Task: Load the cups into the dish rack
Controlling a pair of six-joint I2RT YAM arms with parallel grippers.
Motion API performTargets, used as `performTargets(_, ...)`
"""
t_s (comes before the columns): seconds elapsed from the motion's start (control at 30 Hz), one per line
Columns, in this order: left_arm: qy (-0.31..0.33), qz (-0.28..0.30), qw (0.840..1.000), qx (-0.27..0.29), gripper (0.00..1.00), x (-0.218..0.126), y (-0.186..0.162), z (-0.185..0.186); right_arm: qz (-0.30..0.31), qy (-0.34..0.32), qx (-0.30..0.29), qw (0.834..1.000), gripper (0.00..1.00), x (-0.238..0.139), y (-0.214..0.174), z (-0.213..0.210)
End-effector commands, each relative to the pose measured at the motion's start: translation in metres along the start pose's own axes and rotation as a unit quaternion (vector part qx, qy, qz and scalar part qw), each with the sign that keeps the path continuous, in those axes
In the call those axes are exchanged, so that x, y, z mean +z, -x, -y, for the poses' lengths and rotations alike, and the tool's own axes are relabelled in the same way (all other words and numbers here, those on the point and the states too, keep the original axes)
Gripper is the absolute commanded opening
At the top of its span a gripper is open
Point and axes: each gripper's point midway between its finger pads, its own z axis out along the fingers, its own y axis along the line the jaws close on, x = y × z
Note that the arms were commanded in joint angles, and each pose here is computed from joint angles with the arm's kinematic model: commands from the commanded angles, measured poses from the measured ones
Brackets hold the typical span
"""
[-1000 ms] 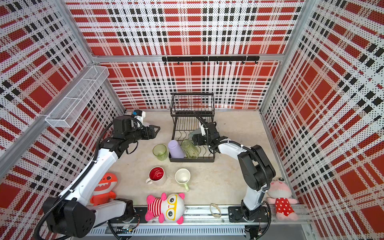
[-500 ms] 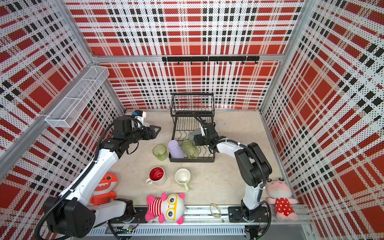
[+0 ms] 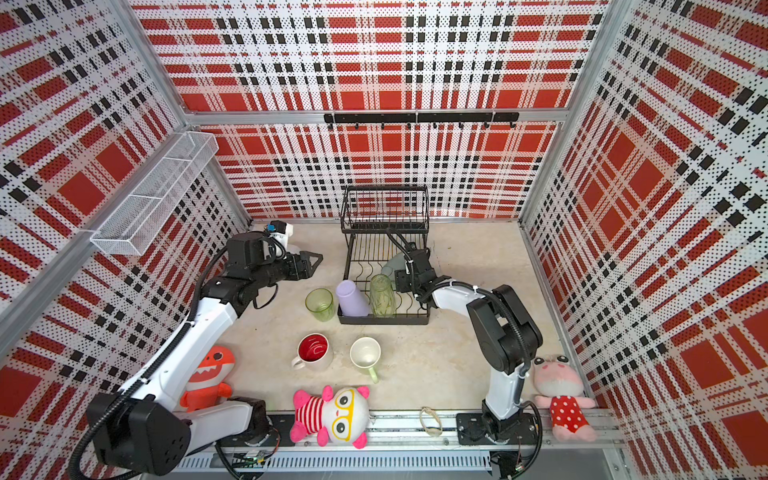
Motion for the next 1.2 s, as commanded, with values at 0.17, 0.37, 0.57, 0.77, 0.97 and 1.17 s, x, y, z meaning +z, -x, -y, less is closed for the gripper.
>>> performTargets(0.17, -0.011, 0.001, 1.0, 0.006, 0.8, 0.002, -0.001, 0.004, 0.036, -0.013, 0.001, 0.999, 0.48, -0.012, 0.018, 0.002)
performTargets(0.37, -0.009, 0.0, 1.0, 0.006, 0.8, 0.003, -0.001, 0.004, 0.048, -0.002, -0.01, 0.999, 0.29, -0.014, 0.023, -0.002)
performTargets(0.57, -0.018, 0.0, 1.0, 0.007, 0.8, 0.002, -0.001, 0.01, 0.057, -0.014, -0.019, 0.998, 0.12, -0.022, 0.021, 0.004)
performTargets(0.77, -0.045, 0.004, 0.999, 0.003, 0.8, -0.001, 0.004, 0.029, 0.084, -0.03, -0.025, 0.996, 0.05, -0.044, 0.022, 0.014)
performTargets(0.97, -0.104, 0.014, 0.994, 0.008, 0.8, -0.003, 0.012, 0.069, 0.084, -0.013, -0.043, 0.995, 0.0, -0.054, 0.016, 0.01)
performTargets(1.17, -0.177, 0.019, 0.983, -0.036, 0.83, -0.011, 0.022, 0.108, 0.12, -0.002, -0.042, 0.992, 0.0, -0.088, 0.021, 0.012)
